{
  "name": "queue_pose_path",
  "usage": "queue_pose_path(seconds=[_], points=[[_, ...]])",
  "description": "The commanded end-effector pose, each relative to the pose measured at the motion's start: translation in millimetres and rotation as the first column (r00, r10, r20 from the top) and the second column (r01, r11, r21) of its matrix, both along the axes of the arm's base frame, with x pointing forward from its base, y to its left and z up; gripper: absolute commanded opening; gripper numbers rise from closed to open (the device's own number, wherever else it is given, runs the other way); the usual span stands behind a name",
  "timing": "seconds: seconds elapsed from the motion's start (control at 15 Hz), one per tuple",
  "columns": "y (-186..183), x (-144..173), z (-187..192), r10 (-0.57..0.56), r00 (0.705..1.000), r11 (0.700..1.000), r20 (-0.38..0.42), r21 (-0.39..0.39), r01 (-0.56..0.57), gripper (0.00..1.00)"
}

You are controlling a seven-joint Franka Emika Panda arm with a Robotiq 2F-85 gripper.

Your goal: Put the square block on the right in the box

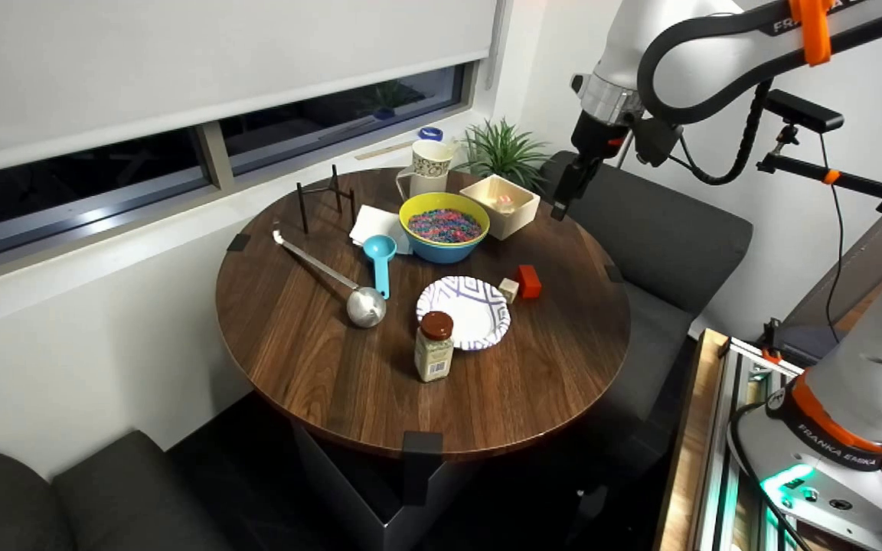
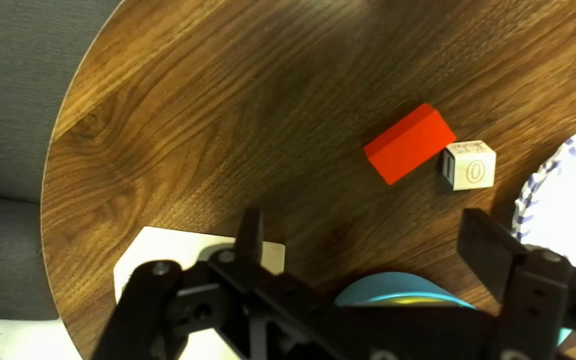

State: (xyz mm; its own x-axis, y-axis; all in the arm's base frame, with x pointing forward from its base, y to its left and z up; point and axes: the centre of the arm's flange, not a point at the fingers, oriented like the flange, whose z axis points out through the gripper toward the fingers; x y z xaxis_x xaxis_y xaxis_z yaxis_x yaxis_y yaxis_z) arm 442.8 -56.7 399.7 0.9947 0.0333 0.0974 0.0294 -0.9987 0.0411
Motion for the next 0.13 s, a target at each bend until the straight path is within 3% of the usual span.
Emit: queue_pose_path(seconds=[0.0,0.07], points=[[0.0,0.0,0.0,0.000,1.000,1.000,0.000,0.000,0.000,1.00],[0.0,0.0,0.0,0.000,1.000,1.000,0.000,0.000,0.000,1.00]])
